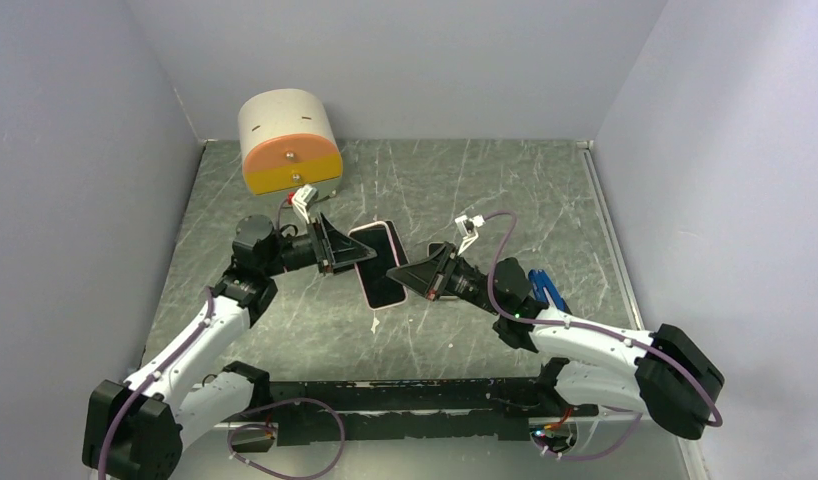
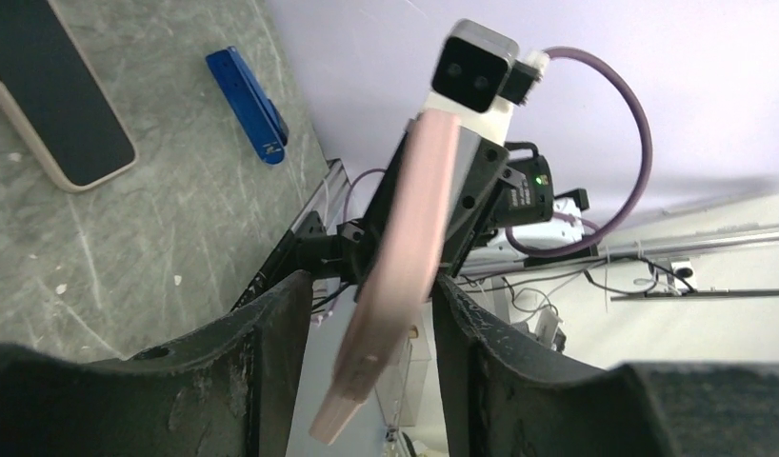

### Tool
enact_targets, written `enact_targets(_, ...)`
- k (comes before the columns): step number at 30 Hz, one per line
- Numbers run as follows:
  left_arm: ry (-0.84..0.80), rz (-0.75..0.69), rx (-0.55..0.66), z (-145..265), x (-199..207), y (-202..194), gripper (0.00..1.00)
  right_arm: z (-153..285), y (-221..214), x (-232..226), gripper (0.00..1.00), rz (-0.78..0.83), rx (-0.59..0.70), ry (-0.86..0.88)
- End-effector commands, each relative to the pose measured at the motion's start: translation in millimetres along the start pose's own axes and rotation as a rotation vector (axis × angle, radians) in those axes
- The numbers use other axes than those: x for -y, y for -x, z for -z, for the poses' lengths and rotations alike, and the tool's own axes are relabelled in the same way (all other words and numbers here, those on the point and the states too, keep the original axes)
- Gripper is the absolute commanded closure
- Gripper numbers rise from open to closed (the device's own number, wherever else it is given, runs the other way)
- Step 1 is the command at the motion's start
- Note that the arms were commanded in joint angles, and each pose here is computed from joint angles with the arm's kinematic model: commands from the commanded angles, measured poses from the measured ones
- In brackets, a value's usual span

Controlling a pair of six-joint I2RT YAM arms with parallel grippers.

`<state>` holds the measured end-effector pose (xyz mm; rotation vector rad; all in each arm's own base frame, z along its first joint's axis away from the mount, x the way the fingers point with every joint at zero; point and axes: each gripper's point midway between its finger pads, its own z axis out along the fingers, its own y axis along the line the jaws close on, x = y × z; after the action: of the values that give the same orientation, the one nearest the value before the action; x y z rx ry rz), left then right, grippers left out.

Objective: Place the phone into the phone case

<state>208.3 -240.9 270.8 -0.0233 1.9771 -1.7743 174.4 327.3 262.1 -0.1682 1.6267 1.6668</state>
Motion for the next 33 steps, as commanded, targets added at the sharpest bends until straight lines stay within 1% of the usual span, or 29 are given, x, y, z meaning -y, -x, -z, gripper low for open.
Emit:
enact_targets(1, -0.101, -0.086, -0.022, -5, 27, -5, 0.49, -8, 33, -43, 1.00, 0.042, 0.116, 0.155)
enact_targets(2, -0.101, -0.094, -0.030, -6, 27, -7, 0.52, -8, 31, -42, 1.00, 0.038, 0.108, 0.157)
enact_targets(5, -0.098, -0.112, -0.038, -6, 27, -9, 0.70, -6, 25, -39, 1.00, 0.031, 0.095, 0.154)
enact_targets(7, -0.098, -0.122, -0.035, -5, 27, -9, 0.79, -2, 25, -38, 1.00, 0.032, 0.099, 0.147)
enact_targets(8, -0.100, -0.125, -0.035, -5, 27, -9, 0.82, -1, 25, -37, 0.99, 0.034, 0.100, 0.141)
enact_targets(10, -0.110, -0.138, -0.039, -5, 28, -10, 0.87, 2, 25, -36, 0.94, 0.042, 0.097, 0.131)
enact_targets(13, -0.150, -0.178, -0.066, -3, 34, -14, 0.97, 4, 25, -37, 0.80, 0.060, 0.092, 0.114)
enact_targets(15, -0.186, -0.208, -0.096, -2, 40, -19, 0.98, 7, 26, -39, 0.68, 0.072, 0.090, 0.117)
enact_targets(17, -0.215, -0.240, -0.132, 0, 44, -24, 0.97, 9, 29, -38, 0.59, 0.085, 0.086, 0.095)
enact_targets(18, -0.222, -0.255, -0.147, 0, 45, -26, 0.98, 10, 32, -39, 0.55, 0.095, 0.086, 0.083)
enact_targets(20, -0.216, -0.269, -0.175, 1, 45, -32, 0.97, 10, 39, -41, 0.42, 0.112, 0.088, 0.053)
enact_targets(22, -0.214, -0.304, -0.200, 2, 47, -37, 0.98, 10, 44, -35, 0.36, 0.115, 0.076, 0.008)
enact_targets(26, -0.198, -0.358, -0.241, 1, 45, -46, 0.98, 8, 47, -41, 0.27, 0.109, 0.020, 0.039)
enact_targets(29, -0.207, -0.365, -0.269, 1, 46, -51, 0.97, 0, 40, -38, 0.25, 0.086, -0.062, 0.030)
enact_targets(31, -0.221, -0.368, -0.275, 0, 47, -53, 0.97, -3, 37, -37, 0.25, 0.068, -0.077, 0.040)
enact_targets(33, -0.240, -0.379, -0.278, 0, 49, -54, 0.98, -3, 34, -36, 0.27, 0.051, -0.084, 0.053)
